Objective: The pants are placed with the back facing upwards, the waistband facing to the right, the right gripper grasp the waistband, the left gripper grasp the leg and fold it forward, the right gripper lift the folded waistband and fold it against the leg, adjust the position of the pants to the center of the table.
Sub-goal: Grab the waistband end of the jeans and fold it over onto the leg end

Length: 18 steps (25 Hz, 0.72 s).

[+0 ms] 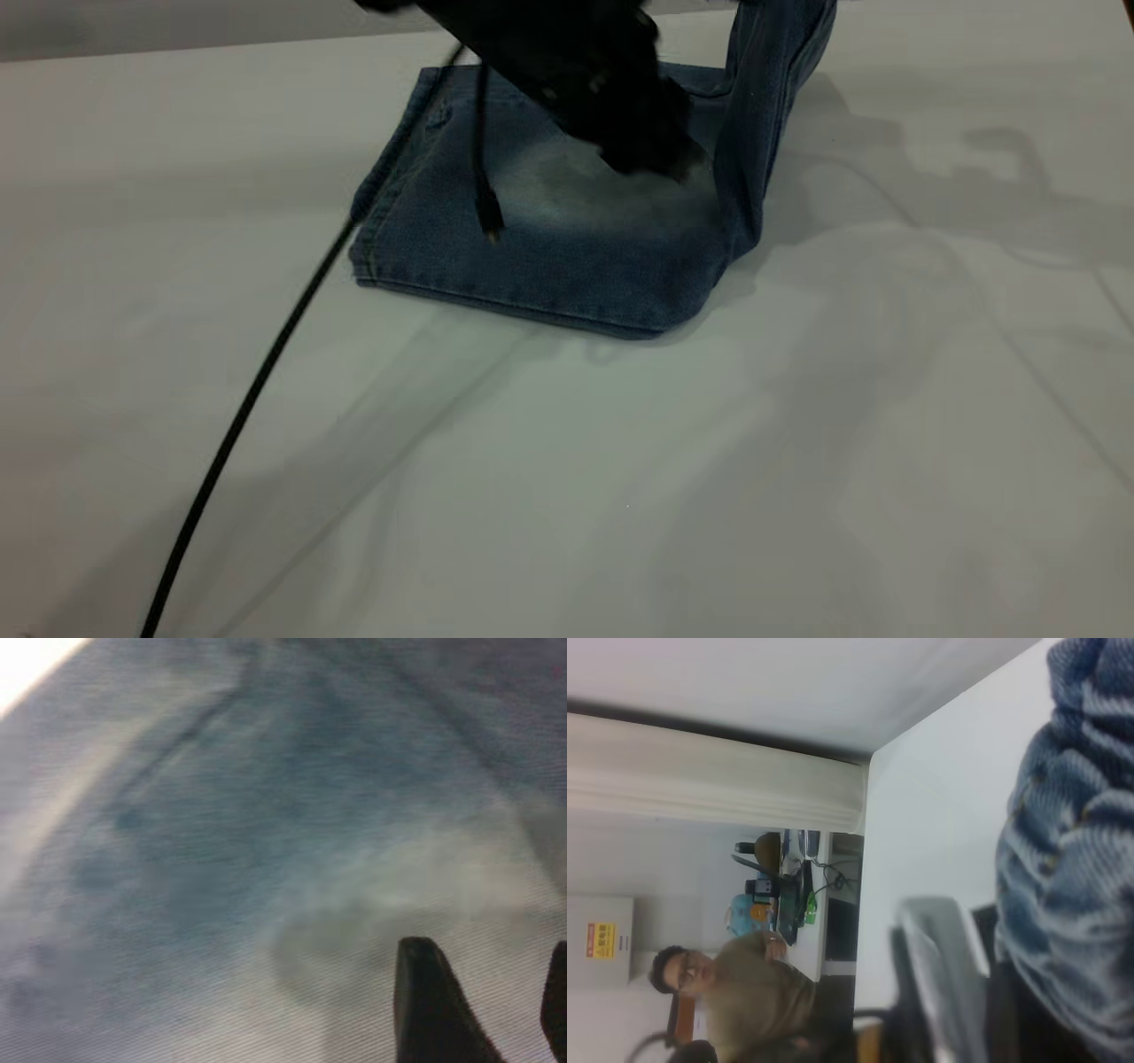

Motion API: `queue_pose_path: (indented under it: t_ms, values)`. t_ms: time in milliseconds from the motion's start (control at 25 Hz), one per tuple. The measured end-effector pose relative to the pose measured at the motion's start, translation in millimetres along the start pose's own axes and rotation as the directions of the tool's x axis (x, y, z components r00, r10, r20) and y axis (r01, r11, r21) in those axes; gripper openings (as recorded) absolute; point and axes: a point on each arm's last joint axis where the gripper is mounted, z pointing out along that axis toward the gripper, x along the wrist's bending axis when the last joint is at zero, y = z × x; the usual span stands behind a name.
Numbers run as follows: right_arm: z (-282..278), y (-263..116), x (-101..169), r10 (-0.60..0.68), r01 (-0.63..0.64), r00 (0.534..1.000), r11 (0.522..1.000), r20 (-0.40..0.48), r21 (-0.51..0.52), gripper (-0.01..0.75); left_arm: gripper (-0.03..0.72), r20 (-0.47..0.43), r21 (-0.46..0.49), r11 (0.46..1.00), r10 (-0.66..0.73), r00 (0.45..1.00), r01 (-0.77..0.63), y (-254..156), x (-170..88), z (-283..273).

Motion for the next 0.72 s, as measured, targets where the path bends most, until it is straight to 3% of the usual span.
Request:
queue_pose_path:
  t_ms: [320, 720]
  values:
    - [8.7, 0.7, 7.8, 0.027, -0.028, 0.999, 0.999, -0.035, -0.027, 0.097, 0.307, -0.009, 0.075, 0.996, -0.049, 0.999, 0.049, -25.3, 48.3, -9.9]
    - [36.4, -16.2, 40.6, -0.028, 0.031, 0.995, 0.999, -0.093, 0.032, 0.097, 0.307, 0.013, 0.145, 0.988, -0.051, 0.999, 0.048, -53.7, 46.1, 15.6]
